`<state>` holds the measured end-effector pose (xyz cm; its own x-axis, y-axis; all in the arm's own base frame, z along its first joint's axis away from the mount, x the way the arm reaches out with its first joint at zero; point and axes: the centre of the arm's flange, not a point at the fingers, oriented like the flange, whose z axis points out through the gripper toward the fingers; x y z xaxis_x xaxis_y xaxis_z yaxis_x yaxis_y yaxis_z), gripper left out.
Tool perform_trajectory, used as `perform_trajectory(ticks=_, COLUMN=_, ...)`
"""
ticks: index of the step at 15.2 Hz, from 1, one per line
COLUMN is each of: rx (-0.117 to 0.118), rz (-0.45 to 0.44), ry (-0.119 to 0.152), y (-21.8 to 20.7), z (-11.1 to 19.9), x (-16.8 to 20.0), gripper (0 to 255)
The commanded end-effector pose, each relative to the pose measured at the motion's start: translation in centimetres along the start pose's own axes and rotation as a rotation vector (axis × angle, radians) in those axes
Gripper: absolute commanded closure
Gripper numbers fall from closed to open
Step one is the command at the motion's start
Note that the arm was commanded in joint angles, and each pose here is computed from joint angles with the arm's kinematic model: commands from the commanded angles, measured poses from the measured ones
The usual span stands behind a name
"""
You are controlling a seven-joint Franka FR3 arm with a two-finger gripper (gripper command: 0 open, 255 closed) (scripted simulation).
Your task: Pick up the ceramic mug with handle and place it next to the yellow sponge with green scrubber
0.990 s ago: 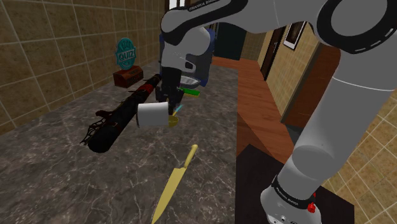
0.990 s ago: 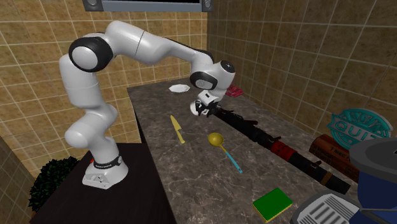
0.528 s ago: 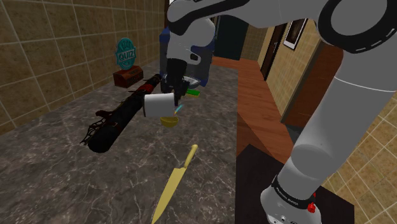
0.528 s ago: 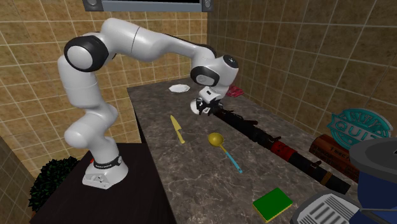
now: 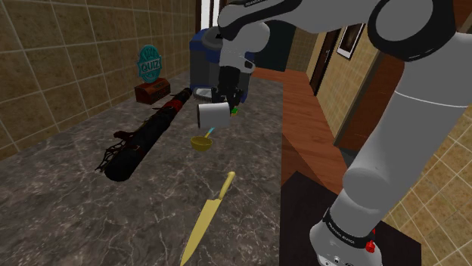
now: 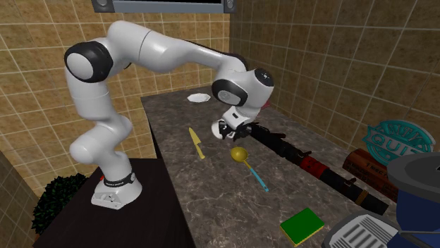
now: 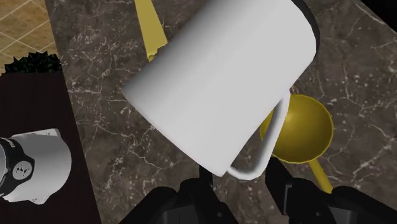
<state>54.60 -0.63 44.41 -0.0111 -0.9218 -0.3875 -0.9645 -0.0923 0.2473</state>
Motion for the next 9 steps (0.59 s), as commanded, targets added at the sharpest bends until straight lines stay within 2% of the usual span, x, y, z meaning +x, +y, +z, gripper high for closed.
perform_trajectory(ticks=1, rx=-0.001, rz=-0.001, ry=0.000, y=-0.2, z=-1.2, x=2.2, gripper=255)
perform_trajectory(ticks=9, rx=-0.001, rz=-0.001, ry=0.000, y=-0.4, z=-5.6, x=11.9, gripper=255)
